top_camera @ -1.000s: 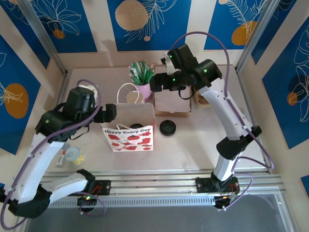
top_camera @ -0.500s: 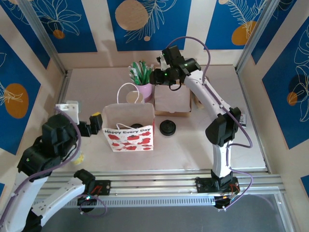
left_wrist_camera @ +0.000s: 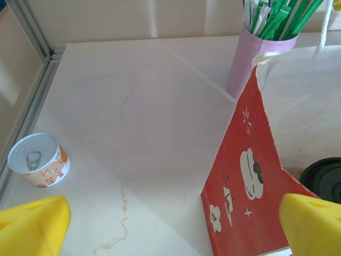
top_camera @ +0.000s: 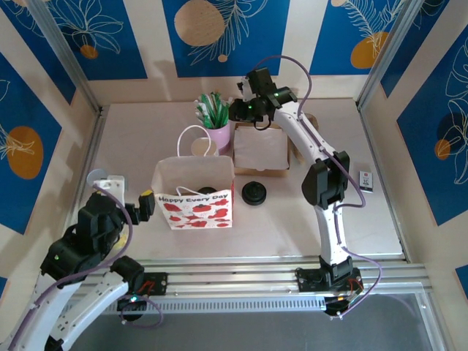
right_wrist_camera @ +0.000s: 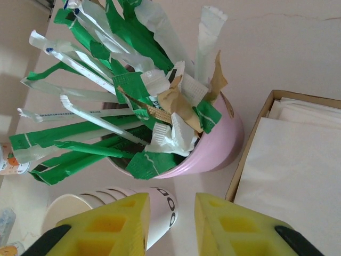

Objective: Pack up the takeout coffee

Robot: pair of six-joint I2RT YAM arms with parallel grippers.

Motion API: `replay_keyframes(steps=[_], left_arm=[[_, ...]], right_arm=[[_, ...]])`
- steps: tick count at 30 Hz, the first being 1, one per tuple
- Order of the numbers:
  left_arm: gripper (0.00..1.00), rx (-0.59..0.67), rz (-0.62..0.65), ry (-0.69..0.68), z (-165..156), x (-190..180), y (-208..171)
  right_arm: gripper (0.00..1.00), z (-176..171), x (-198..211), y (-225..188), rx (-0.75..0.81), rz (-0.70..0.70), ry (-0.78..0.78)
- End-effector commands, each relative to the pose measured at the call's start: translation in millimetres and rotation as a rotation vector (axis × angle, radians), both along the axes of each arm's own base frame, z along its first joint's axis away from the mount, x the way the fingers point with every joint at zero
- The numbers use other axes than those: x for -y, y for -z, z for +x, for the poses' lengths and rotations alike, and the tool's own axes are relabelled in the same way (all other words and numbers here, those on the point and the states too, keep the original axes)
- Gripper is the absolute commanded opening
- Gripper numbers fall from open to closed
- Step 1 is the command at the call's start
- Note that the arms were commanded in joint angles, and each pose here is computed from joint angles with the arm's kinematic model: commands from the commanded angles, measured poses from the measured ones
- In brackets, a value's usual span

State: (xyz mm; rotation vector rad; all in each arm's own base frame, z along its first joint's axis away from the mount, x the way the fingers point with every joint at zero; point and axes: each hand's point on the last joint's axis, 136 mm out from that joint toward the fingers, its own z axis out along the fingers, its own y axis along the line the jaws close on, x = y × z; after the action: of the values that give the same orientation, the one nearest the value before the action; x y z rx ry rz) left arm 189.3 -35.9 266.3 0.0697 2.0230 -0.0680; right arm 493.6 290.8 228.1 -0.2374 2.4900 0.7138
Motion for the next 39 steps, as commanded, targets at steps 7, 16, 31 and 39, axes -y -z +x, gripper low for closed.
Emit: replay_keyframes(steps=[7, 16, 31, 39], left_arm=[[1.00, 0.103, -0.088, -0.012, -3.0, -2.0, -8.2], [1.00, 0.108, -0.097, -0.008, -4.3, -1.8, -5.6], [1.00, 0.103, -0.085, -0.014, -1.8, -1.8, -2.0], [1.00, 0.099, -0.079, -0.017, -0.7, -1.7, -0.9]], right_arm=[[0.30, 4.8, -20.5, -21.4, 0.078, 0.028, -0.066], [0.29, 13.7, -20.3, -8.7, 0.052, 0.000, -0.051], [0.37, 19.2, -31.8, -8.5, 0.086, -0.021, -0.064], [0.36, 22.3, -34.2, -2.6, 0.079, -0.020, -0.058]])
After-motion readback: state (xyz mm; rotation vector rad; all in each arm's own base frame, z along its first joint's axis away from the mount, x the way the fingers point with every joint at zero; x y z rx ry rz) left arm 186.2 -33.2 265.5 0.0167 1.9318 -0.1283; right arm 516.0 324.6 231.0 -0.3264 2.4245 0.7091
